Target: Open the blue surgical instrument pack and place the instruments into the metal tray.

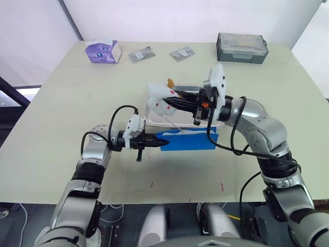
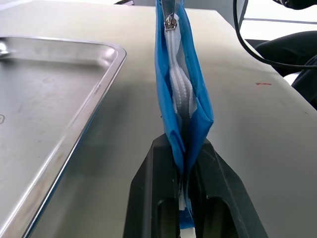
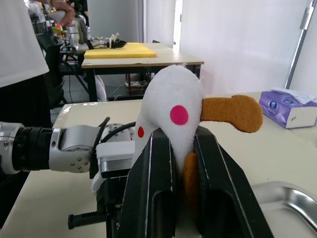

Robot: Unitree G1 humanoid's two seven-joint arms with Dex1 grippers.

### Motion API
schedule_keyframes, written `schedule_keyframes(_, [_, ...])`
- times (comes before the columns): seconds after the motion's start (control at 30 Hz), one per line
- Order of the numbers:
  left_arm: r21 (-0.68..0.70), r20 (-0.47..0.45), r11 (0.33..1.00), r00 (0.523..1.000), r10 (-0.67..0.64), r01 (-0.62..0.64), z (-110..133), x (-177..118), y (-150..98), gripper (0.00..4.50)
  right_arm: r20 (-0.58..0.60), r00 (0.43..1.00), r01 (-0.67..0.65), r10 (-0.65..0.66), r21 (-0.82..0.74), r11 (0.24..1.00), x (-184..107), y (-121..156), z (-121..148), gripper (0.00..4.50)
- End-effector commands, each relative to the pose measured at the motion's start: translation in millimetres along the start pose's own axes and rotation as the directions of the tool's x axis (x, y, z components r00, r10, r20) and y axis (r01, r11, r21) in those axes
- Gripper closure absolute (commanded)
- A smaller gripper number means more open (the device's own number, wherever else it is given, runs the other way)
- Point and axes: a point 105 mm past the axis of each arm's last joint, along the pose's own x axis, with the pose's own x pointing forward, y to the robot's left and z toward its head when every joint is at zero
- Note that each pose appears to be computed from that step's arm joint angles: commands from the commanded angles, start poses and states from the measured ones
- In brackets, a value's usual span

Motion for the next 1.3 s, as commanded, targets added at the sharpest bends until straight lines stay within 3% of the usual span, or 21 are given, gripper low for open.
schedule_keyframes(0.03, [0.023,-0.016,1.0,1.0,-0.006,0.006,3,-6,4,4.5,0.006,0.989,-0.147,0.147,-0.061,0.987,-9,28,3,3.55])
schedule_keyframes(0.13, [0.024,-0.019,1.0,1.0,-0.008,0.008,2,-6,4,4.5,-0.025,0.988,-0.153,0.152,-0.048,0.987,-14,33,-8,2.42])
schedule_keyframes(0.27, [0.023,-0.026,1.0,1.0,-0.017,0.017,1,-6,3,4.5,-0.032,0.989,-0.143,0.141,-0.041,0.989,-17,34,-12,0.64])
schedule_keyframes(0.3, [0.023,-0.027,1.0,0.999,-0.017,0.018,1,-7,4,4.5,-0.036,0.989,-0.142,0.141,-0.044,0.989,-17,34,-13,0.02])
schedule_keyframes(0.47, [0.028,-0.028,0.999,0.999,-0.023,0.024,1,-6,4,4.5,-0.017,0.996,-0.093,0.092,-0.048,0.995,-25,26,-7,0.02])
schedule_keyframes(0.67, [0.031,-0.03,0.999,0.999,-0.032,0.033,1,-7,2,4.5,-0.042,0.999,0.024,-0.022,0.044,0.999,-62,6,-10,0.02])
schedule_keyframes(0.97, [0.043,-0.026,0.998,0.998,-0.053,0.054,1,-3,-2,4.5,-0.178,0.975,0.151,-0.133,0.086,0.985,-106,-8,-56,0.02])
schedule_keyframes(1.13, [0.064,-0.048,0.995,0.996,-0.076,0.079,1,-2,-4,4.5,-0.257,0.964,0.1,-0.071,0.105,0.989,-107,6,-92,0.02])
schedule_keyframes(1.3, [0.066,-0.042,0.994,0.996,-0.08,0.082,3,-2,-4,4.5,-0.259,0.964,0.086,-0.056,0.106,0.991,-102,9,-104,0.02])
